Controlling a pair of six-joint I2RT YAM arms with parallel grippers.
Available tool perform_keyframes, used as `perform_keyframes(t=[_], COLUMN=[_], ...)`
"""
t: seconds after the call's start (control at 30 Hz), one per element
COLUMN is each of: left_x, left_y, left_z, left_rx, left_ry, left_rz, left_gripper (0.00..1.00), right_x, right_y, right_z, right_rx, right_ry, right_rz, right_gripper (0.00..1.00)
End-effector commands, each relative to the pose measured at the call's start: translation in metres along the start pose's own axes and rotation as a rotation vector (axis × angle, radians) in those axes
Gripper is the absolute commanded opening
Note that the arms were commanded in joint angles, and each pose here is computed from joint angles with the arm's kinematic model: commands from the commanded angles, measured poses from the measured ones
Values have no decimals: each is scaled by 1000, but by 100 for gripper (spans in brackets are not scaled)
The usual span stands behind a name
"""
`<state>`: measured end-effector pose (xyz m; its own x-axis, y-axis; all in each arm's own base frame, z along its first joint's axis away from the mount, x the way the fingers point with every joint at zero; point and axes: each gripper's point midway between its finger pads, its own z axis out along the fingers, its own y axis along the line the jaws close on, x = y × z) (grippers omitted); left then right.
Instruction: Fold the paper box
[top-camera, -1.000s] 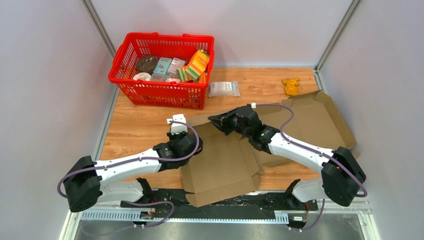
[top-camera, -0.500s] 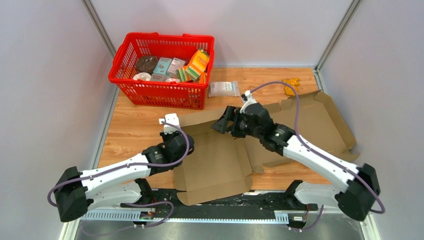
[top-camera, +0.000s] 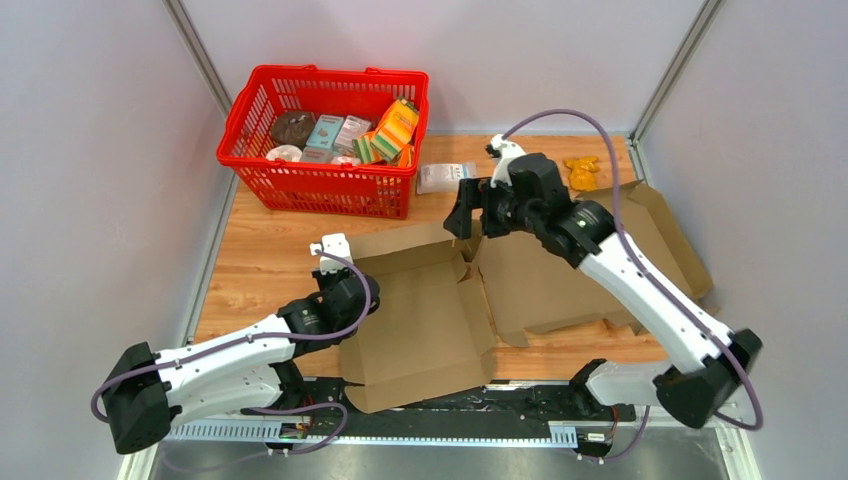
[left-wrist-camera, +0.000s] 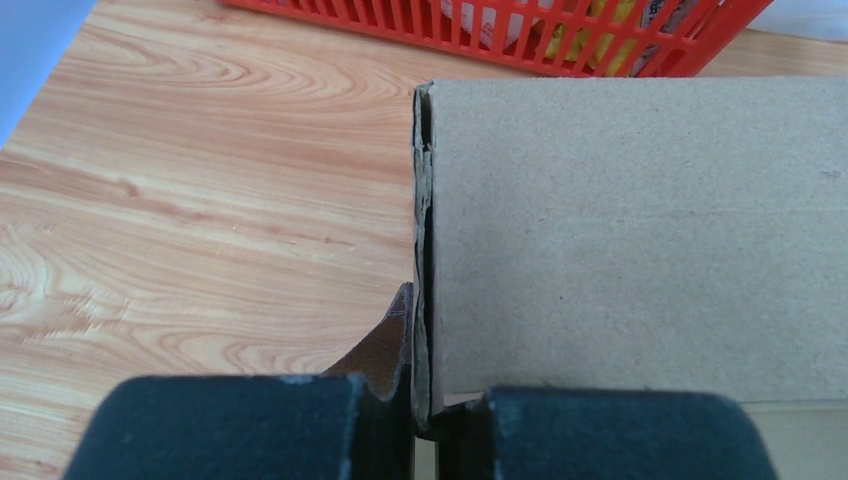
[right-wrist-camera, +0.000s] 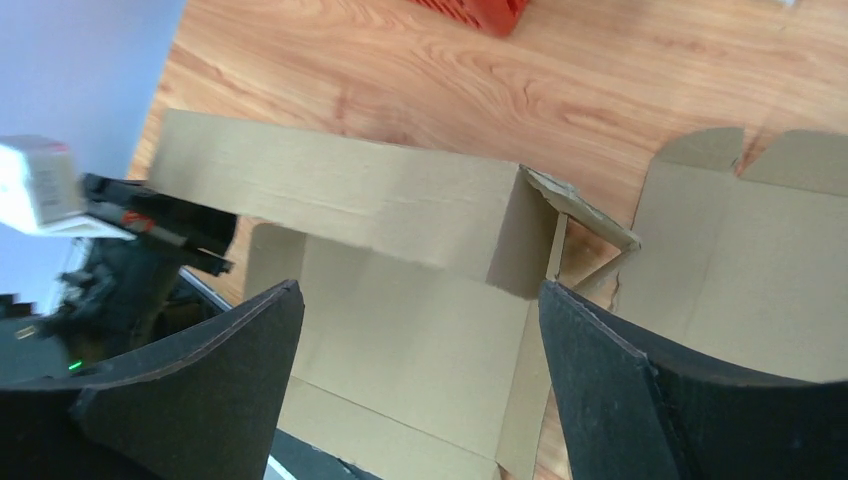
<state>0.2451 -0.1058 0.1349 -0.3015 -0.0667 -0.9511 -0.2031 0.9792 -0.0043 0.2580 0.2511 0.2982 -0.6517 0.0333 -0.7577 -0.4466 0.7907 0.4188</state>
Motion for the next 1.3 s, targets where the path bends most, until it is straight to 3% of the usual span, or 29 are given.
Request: perform_keyframes(t=[0.0, 0.17, 0.4, 0.53, 0.7, 0.83, 0.9, 0.97, 1.0, 1.1, 1.27], left_x=[-10, -7, -5, -7, -7, -6, -6, -6, -6, -6, -7], left_y=[0, 5, 5, 4, 5, 5, 6, 5, 5, 5, 6], left_z=[2, 4, 4, 5, 5, 5, 4, 4, 5, 5, 5], left_rx=[-4, -7, 0, -7, -7, -4, -4, -3, -4, -7, -17], left_ry=[-32, -23, -18, -14, -14, -15, -15, -16, -15, -14, -12], left_rz=[-80, -108, -118, -107, -109, -113, -113, -116, -114, -114, -111], left_gripper=[0, 0, 0, 0, 0, 0, 0, 0, 0, 0, 0], right_x=[17, 19, 24, 23, 24, 25, 23, 24, 34, 42, 74], right_y=[-5, -8, -2, 3, 12, 13, 9, 4, -9, -31, -33], right_z=[33, 55, 66, 68, 71, 71, 71, 71, 74, 67, 51], right_rx=[0, -1, -158, -297, -376, -414, -418, -397, -318, -153, -50], right_ry=[125, 122, 95, 106, 140, 154, 145, 139, 153, 142, 129], right_rz=[-25, 12, 283, 383, 417, 455, 476, 472, 434, 300, 88], right_gripper=[88, 79, 65, 50, 38, 22, 19, 25, 45, 64, 66])
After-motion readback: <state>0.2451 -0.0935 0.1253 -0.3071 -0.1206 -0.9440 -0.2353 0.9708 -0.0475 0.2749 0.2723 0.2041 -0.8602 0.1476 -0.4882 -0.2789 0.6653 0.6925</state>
